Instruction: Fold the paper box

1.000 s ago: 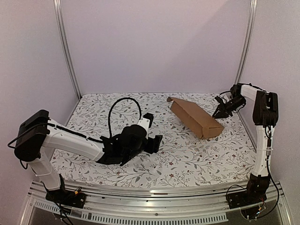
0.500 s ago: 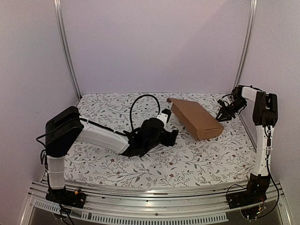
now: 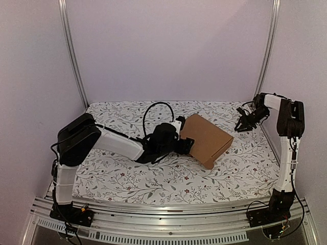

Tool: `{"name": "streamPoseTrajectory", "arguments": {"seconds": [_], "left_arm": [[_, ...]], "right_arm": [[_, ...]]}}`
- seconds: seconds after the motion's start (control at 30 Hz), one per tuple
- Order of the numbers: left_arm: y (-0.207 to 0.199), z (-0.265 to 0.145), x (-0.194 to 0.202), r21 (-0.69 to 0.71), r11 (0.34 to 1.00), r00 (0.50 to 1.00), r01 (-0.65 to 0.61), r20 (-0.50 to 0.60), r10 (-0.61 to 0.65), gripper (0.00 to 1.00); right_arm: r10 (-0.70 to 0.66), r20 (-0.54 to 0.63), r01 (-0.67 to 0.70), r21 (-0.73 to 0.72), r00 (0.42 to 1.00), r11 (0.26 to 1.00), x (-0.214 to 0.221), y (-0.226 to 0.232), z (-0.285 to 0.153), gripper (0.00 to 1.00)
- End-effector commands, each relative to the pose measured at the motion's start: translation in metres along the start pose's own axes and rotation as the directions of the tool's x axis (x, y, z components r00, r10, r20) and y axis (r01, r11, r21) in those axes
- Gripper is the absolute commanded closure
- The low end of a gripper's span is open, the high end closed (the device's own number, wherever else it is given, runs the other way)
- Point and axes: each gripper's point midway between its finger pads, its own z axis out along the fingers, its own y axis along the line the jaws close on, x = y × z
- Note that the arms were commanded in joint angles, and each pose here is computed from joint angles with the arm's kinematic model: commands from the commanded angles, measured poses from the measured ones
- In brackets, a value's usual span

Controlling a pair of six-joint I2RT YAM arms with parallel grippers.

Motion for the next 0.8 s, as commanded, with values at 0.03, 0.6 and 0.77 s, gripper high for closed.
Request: {"name": "streamPoseTrajectory", "arguments": {"seconds": [0.03,0.6,0.77], "left_arm": [[-0.009,-0.063,0.008,-0.028,0.999,0.999,-0.033,0.034,0.034,0.22],[-0.003,-0.153,0.061,-0.226,0.973,0.999,0.041,0.003,-0.042,0.22],[0.01,-0.181,0.059,-0.285,0.958,1.0,0.019,0.009,-0.017,0.21]], "right_arm": [[-0.239,0.12,0.246,-0.045,0.964,0.968,-0.024,0.08,-0.032,0.72],[-0.373,-0.061,0.359,-0.168,0.926,0.918,0.007,0.141,0.035,0.63],[-0.334,-0.136,0.286,-0.285,0.933,0.915,0.056,0.157,0.035,0.65]]}}
